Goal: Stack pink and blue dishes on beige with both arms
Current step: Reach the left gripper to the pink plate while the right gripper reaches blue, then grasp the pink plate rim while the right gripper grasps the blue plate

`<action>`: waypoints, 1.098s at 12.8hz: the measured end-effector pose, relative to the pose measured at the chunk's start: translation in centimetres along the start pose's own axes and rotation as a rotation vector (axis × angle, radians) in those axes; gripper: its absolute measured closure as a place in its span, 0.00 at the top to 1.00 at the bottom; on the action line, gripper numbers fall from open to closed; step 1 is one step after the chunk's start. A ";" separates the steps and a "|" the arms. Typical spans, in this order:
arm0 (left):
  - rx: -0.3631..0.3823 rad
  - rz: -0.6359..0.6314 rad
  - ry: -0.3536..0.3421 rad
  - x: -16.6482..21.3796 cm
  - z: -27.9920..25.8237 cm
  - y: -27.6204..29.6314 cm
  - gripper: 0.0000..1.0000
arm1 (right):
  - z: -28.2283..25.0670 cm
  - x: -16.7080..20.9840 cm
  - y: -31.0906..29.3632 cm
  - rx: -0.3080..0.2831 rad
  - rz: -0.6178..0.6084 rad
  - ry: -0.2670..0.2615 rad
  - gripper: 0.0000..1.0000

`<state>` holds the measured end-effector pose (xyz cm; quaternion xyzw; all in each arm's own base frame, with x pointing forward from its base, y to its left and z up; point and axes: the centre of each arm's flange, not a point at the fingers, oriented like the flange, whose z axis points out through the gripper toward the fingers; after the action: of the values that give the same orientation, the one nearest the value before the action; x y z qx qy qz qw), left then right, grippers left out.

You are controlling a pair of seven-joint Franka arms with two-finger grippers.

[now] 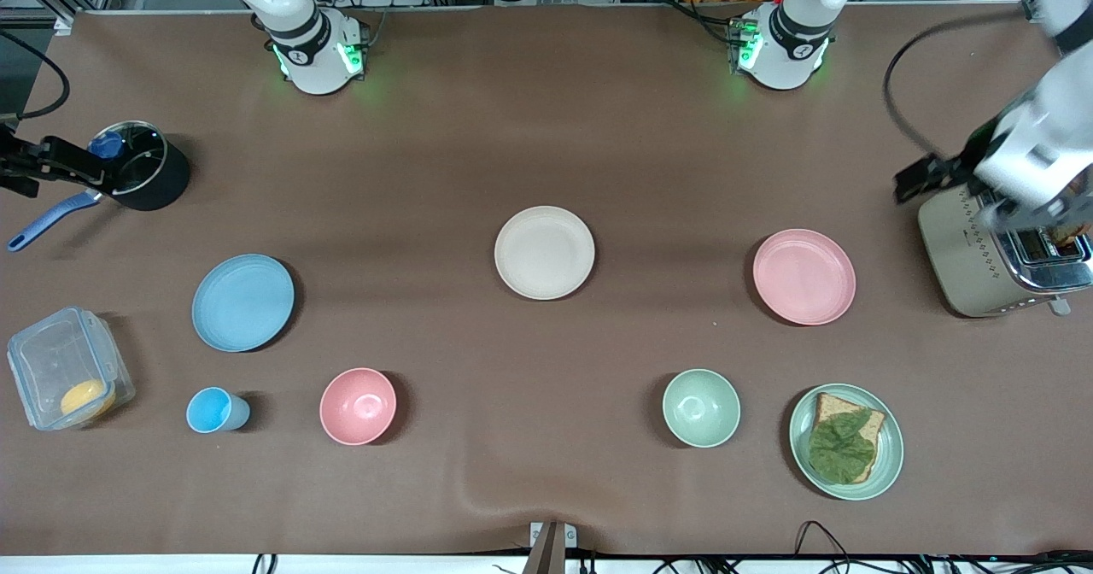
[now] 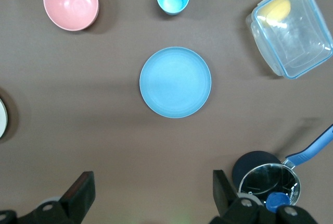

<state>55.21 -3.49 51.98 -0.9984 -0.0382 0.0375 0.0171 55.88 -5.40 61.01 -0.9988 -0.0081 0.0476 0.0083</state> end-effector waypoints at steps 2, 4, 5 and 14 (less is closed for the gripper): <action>-0.003 -0.022 0.009 0.8 7.0 -1.2 1.00 | 3.5 1.3 0.6 0.009 0.009 -0.080 1.00; -0.007 -0.038 0.018 0.7 13.3 -2.6 1.00 | 7.9 3.0 2.7 0.019 0.040 -0.165 1.00; -0.007 -0.041 0.015 0.5 15.8 -2.7 1.00 | 10.2 3.7 4.6 0.028 0.069 -0.199 1.00; -0.005 -0.067 -0.079 1.7 30.0 -8.1 1.00 | 33.3 12.8 11.3 0.055 0.015 -0.161 1.00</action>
<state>53.99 5.65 22.27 -0.9943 -0.0724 0.0764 0.0146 65.60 -15.98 26.42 -0.9912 0.0001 0.1280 0.0347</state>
